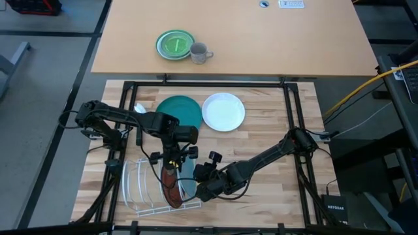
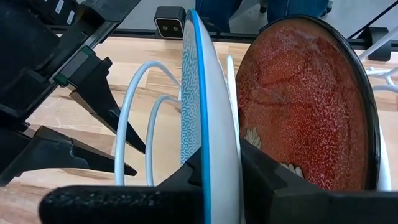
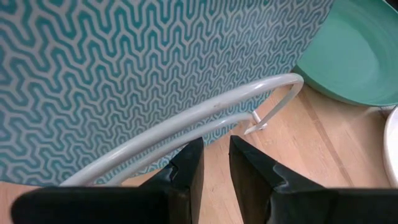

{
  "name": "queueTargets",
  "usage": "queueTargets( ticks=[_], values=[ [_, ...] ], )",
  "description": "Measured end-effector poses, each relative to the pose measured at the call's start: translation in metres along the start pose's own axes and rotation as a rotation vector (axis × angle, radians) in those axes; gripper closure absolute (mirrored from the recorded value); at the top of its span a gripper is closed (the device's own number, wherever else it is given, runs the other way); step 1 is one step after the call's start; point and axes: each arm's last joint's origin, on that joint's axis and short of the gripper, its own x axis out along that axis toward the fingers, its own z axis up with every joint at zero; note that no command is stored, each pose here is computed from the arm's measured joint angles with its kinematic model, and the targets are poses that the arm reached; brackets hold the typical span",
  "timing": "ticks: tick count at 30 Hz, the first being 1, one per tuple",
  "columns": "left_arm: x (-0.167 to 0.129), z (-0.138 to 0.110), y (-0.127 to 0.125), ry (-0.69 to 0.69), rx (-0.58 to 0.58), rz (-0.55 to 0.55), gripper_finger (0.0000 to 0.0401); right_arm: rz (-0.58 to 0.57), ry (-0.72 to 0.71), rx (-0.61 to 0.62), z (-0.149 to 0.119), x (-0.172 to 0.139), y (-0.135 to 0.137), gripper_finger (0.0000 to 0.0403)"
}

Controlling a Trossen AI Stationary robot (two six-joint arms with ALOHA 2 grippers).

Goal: Sort dishes
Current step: Put the light blue plate into the dish rack

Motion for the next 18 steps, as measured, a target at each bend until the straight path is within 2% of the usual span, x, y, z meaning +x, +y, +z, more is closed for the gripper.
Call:
queueTargets(
  ticks=[7, 13, 18],
  values=[
    [0.0, 0.0, 0.0, 0.0, -0.001, 0.0, 0.0355, 0.0, 0.0, 0.0, 0.0, 0.0, 0.0, 0.0322],
    [0.0, -0.0003, -0.0006, 0.0, -0.008, -0.007, 0.0377, -0.003, -0.001, -0.004, 0.0003, -0.0004, -0.0004, 0.0322],
    [0.0001, -0.0004, -0.0006, 0.0, -0.008, -0.007, 0.0375, -0.003, -0.001, -0.026, 0.0004, -0.0008, -0.0007, 0.0322]
  ],
)
